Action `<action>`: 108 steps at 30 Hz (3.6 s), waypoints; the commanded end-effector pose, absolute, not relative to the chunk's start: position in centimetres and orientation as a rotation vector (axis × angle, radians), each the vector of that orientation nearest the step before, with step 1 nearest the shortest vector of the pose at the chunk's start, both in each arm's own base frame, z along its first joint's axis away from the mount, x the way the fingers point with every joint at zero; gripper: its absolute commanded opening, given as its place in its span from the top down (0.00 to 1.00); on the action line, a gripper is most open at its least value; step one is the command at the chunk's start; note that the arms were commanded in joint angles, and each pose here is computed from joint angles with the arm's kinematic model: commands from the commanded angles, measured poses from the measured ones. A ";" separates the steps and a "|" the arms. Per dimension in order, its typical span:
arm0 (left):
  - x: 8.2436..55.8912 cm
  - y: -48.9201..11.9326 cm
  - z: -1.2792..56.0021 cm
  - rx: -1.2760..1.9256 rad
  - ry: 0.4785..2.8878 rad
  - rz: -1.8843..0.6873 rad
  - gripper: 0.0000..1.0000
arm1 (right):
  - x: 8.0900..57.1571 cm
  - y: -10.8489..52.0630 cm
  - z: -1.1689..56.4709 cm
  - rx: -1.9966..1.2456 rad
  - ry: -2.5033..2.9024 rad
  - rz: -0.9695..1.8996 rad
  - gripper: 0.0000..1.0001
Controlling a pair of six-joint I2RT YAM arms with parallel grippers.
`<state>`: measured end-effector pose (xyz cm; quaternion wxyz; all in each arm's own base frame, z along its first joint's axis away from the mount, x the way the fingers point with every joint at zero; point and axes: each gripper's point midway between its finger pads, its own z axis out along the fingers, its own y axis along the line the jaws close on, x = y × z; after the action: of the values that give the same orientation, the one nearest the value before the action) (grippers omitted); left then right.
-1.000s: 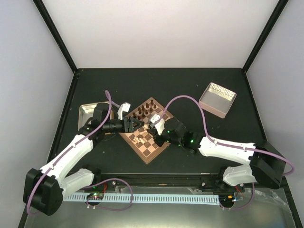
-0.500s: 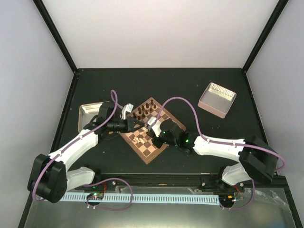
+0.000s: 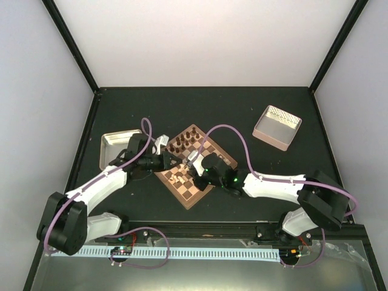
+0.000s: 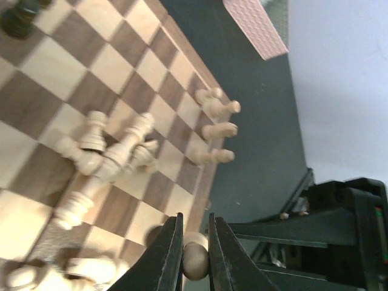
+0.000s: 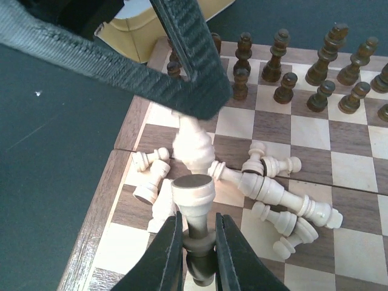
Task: Set up the chess pieces on the board
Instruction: Pick up the chess piece from the chessboard, then place the chess piece on the chessboard.
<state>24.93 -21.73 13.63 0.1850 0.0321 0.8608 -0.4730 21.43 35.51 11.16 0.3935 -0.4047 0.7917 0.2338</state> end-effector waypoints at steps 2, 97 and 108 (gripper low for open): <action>26.5 -20.0 13.0 0.055 2.374 -1.140 0.98 | 21.5 35.0 11.5 -0.957 2.044 0.604 0.90; 29.9 -36.4 8.7 0.708 2.368 -0.676 0.55 | 27.2 16.3 14.1 0.134 2.137 0.527 0.81; 30.0 -36.4 7.1 0.747 2.417 -0.635 0.68 | 27.1 16.5 13.9 0.125 2.142 0.539 0.84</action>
<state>29.58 -35.70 6.93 0.2686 0.2637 0.8960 -0.2357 26.59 16.39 12.99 0.4343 0.0464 0.8752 0.2078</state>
